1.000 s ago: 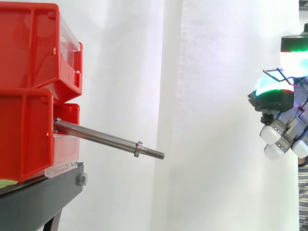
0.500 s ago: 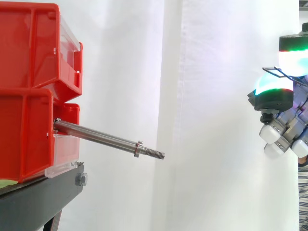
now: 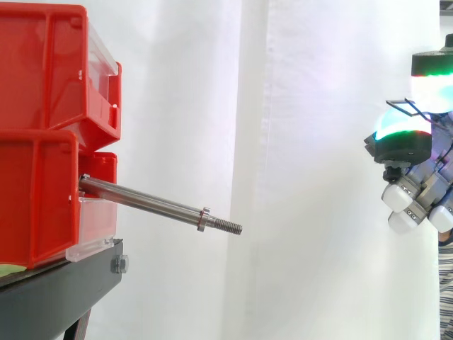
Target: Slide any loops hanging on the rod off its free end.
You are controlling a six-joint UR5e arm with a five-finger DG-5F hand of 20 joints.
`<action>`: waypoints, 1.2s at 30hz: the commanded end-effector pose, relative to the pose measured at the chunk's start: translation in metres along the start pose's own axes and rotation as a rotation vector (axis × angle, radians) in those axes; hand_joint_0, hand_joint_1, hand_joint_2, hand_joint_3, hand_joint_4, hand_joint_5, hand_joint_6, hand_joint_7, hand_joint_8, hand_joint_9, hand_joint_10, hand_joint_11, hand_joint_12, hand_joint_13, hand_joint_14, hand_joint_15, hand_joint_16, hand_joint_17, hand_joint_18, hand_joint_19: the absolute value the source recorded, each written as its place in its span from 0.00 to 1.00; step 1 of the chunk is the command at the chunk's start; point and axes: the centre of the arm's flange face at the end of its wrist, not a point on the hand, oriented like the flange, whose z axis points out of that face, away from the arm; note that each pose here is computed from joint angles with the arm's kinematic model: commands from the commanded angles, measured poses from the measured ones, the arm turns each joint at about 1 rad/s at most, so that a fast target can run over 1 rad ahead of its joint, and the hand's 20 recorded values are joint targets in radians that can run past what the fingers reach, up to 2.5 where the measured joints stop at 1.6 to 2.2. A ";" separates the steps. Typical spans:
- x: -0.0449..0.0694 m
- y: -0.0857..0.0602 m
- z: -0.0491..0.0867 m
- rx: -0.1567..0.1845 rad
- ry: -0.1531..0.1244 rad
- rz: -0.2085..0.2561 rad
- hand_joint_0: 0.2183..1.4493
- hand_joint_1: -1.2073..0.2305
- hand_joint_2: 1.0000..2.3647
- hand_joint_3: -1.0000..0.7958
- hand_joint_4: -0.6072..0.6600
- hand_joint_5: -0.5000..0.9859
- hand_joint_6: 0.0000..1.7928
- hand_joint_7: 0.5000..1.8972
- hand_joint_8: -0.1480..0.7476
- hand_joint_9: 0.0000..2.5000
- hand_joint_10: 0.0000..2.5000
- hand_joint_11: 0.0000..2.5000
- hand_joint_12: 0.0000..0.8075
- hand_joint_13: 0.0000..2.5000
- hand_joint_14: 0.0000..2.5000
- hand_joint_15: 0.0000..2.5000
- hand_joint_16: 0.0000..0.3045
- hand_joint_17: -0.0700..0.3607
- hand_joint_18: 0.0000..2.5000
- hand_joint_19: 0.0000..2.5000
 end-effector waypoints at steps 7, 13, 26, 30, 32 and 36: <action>0.001 0.000 0.000 -0.001 0.001 -0.001 0.26 0.39 0.00 0.28 0.60 0.22 0.43 0.47 0.40 0.22 0.00 0.04 0.29 0.18 0.00 0.01 0.11 0.33 0.18 0.11; 0.000 0.000 0.000 0.000 0.000 0.000 0.25 0.39 0.00 0.28 0.60 0.22 0.42 0.48 0.40 0.22 0.00 0.04 0.30 0.18 0.00 0.01 0.11 0.33 0.18 0.11; 0.000 0.000 0.000 0.000 0.000 0.000 0.32 0.41 0.00 0.28 0.59 0.22 0.41 0.50 0.39 0.22 0.00 0.03 0.28 0.18 0.00 0.01 0.10 0.32 0.17 0.11; 0.000 0.001 0.000 -0.002 0.001 0.000 0.34 0.38 0.00 0.29 0.58 0.22 0.42 0.50 0.39 0.22 0.00 0.03 0.27 0.17 0.00 0.01 0.10 0.32 0.16 0.11; 0.000 0.000 0.000 0.000 0.000 -0.001 0.34 0.38 0.00 0.31 0.57 0.22 0.43 0.49 0.39 0.22 0.00 0.03 0.27 0.17 0.00 0.01 0.10 0.32 0.16 0.11; 0.000 0.000 0.000 0.000 0.000 0.000 0.34 0.36 0.01 0.35 0.56 0.22 0.44 0.49 0.39 0.22 0.00 0.04 0.27 0.17 0.00 0.00 0.10 0.32 0.16 0.11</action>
